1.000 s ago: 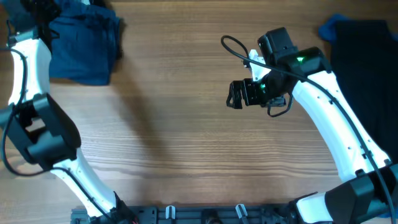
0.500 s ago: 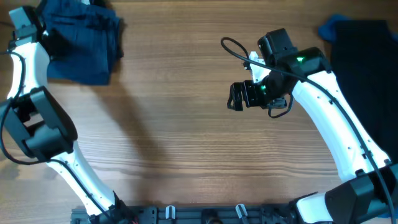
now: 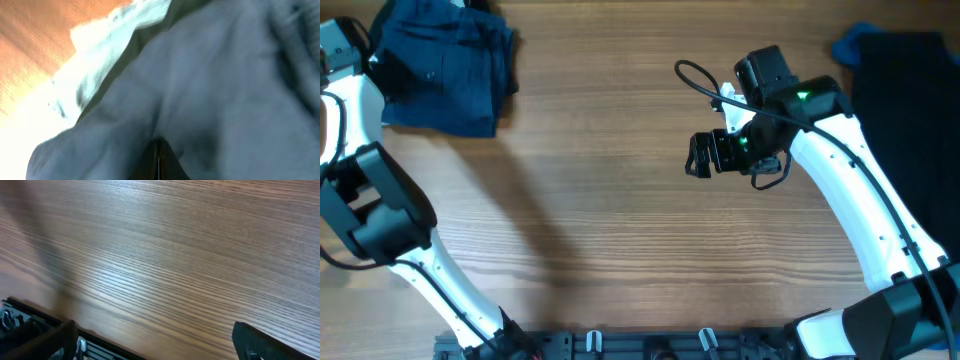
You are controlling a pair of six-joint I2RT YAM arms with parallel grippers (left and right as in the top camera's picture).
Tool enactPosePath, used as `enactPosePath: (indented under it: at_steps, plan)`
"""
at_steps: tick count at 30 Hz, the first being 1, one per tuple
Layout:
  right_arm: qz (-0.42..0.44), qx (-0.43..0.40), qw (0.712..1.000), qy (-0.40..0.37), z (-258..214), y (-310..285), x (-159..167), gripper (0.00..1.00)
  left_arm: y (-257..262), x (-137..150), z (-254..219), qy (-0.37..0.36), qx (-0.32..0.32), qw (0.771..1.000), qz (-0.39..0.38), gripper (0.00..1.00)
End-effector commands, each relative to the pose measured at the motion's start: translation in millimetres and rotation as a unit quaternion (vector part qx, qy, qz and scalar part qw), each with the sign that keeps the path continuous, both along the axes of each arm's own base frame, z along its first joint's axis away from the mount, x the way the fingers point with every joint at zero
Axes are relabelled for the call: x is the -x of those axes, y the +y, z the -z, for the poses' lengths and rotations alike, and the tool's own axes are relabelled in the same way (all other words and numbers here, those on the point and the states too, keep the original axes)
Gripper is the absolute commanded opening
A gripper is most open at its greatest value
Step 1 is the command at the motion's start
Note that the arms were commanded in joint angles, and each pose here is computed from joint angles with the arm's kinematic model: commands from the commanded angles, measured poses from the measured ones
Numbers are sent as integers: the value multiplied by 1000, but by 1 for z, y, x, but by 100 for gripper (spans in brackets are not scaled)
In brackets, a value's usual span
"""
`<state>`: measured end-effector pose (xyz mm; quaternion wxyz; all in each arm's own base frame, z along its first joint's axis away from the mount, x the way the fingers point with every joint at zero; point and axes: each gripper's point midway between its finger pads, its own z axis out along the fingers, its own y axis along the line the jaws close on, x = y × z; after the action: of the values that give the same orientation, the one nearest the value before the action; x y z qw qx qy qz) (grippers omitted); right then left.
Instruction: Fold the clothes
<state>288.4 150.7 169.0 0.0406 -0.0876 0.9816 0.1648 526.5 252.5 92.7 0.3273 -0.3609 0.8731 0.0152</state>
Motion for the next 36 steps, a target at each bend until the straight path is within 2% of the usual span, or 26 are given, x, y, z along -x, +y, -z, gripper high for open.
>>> enactPosePath:
  at_steps: [1, 5, 11, 15, 17, 19, 22, 26, 30, 32, 34, 36]
  plan:
    - [-3, 3, 1000, -19, -4, -2, -4, 99, -47, -30, -94, -120, 0, 990, 70, 4]
    - [-3, 1, 1000, -25, -4, -1, -6, 99, -94, -62, -104, -161, -4, 979, 123, 4]
    - [-3, 3, 1000, -20, -4, -2, -4, 99, -126, -92, -53, -157, 11, 977, 143, 4]
    - [-4, 4, 1000, -19, -4, -2, -3, 99, -122, -107, 7, -144, 20, 983, 113, 4]
    - [-4, 4, 1000, -18, -3, -3, -3, 100, -109, -116, 25, -154, -5, 984, 92, 4]
    - [-4, 5, 1000, -14, -3, -3, -1, 99, -98, -121, 33, -166, -28, 983, 74, 9]
    - [-4, 7, 1000, -11, -3, -4, 0, 100, -95, -127, 20, -186, -44, 979, 75, 9]
    - [-3, 11, 1000, -16, -3, -5, -2, 99, -98, -129, -47, -235, -67, 966, 85, 15]
    - [-3, 12, 1000, -20, -3, -5, -4, 100, -100, -125, -104, -275, -80, 954, 85, 15]
    - [-3, 12, 1000, -20, -3, -5, -3, 100, -96, -123, -116, -283, -88, 952, 79, 16]
    - [-3, 12, 1000, -19, -3, -5, -3, 99, -91, -122, -116, -279, -100, 951, 84, 20]
    - [-3, 13, 1000, -21, -3, -5, -4, 99, -87, -121, -109, -269, -111, 953, 85, 20]
